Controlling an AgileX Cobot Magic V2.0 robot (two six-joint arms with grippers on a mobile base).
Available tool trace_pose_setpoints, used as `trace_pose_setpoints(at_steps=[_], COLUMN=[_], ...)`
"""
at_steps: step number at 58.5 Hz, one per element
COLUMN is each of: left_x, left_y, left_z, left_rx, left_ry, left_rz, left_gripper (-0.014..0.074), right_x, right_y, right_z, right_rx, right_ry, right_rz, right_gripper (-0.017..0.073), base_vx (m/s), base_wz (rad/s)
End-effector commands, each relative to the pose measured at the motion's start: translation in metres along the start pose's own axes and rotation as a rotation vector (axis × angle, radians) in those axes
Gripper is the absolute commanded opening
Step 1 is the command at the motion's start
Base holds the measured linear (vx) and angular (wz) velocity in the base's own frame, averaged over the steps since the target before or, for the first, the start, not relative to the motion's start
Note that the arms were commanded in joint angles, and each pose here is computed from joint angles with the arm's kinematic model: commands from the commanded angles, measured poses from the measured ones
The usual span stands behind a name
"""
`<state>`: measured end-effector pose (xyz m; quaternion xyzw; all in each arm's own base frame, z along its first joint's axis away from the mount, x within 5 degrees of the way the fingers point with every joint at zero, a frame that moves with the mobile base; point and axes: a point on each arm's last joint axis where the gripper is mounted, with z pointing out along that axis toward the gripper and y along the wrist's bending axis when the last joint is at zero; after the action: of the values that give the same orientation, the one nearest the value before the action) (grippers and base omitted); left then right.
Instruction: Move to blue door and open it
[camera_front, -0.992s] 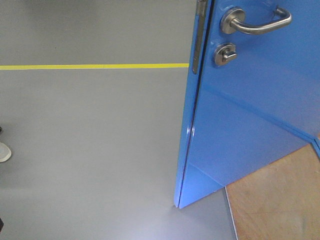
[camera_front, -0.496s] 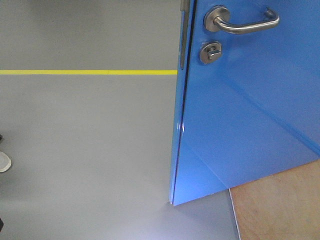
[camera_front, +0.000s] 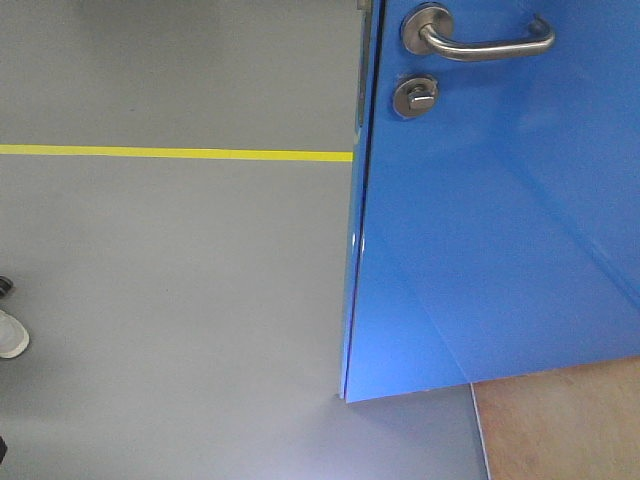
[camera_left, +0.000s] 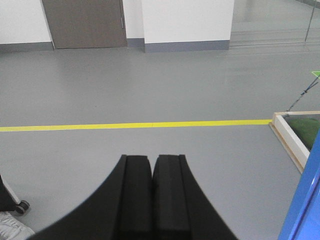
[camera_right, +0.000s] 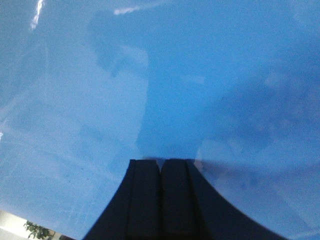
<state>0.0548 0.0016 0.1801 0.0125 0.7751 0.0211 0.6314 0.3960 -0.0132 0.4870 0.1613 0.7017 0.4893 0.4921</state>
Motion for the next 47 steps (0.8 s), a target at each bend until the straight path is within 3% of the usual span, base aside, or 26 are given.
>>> trace_pose_setpoints(at_steps=[1, 47], left_x=[-0.0162, -0.0162], left_y=[-0.0001, -0.0001], left_z=[-0.0039, -0.0039], left_rx=[0.007, 0.007], left_ry=[-0.123, -0.123], left_rz=[-0.009, -0.009], left_gripper=[0.0073, 0.0073], right_x=[-0.0088, -0.0096], right_y=[0.0257, 0.0225], right_z=[-0.0124, -0.0110], right_rx=[-0.067, -0.063], right_ry=[-0.101, -0.101], right_rz=[-0.012, -0.007], right_gripper=[0.0012, 0.0012], base_vx=[0.15, 0.10], base_wz=[0.14, 0.04])
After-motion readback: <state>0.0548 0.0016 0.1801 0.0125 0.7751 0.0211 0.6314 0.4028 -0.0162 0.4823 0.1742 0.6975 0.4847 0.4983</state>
